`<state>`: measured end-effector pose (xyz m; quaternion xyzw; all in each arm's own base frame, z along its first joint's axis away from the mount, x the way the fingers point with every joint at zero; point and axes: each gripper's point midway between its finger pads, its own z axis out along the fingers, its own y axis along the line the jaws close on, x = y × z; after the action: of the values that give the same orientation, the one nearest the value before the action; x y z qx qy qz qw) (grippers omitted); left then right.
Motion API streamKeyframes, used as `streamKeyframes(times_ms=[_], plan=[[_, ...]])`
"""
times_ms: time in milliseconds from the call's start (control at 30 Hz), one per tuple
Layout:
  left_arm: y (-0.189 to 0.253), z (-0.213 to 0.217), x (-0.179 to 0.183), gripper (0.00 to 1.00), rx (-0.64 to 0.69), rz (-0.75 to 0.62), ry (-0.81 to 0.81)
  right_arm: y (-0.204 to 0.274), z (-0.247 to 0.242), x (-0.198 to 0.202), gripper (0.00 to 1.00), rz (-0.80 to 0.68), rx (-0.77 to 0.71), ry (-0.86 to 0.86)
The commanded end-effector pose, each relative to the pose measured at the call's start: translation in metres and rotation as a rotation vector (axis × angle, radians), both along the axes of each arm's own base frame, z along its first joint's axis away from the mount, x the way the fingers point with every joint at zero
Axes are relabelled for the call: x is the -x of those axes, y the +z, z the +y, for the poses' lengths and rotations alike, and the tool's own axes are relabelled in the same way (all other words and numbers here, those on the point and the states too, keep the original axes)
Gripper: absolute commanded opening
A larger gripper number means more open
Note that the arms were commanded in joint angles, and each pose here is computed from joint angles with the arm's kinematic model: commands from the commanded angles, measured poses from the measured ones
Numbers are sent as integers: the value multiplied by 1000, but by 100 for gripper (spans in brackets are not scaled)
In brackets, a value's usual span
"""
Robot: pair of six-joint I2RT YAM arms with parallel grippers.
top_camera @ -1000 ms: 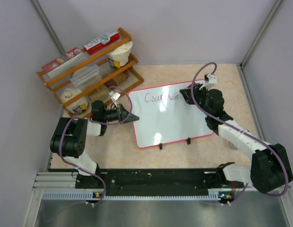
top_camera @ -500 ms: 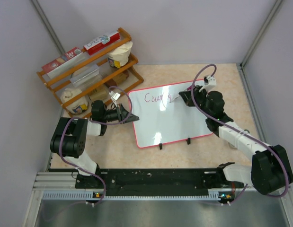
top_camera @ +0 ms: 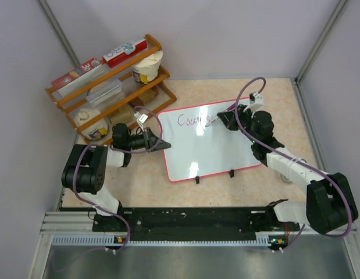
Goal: Write a sentence on the whiteboard
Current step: Write with the whiteboard marker on the whiteboard.
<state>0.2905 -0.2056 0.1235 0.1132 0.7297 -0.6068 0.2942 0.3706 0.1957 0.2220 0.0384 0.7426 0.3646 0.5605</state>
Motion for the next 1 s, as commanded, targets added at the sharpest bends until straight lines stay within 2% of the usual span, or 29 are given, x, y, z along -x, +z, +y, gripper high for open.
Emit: streamKeyframes(times_ms=[0, 133, 333, 967], plan=[[8, 2, -15, 0, -32, -133, 42, 29, -2, -9, 0, -60, -38, -11], [9, 1, -15, 0, -33, -136, 40, 50, -8, -6, 0, -97, -80, -20], [8, 2, -15, 0, -32, -135, 42, 68, -24, -8, 0, -147, -39, -90], [10, 2, -15, 0, -29, -137, 41, 56, -22, -29, 0, -127, -9, -108]])
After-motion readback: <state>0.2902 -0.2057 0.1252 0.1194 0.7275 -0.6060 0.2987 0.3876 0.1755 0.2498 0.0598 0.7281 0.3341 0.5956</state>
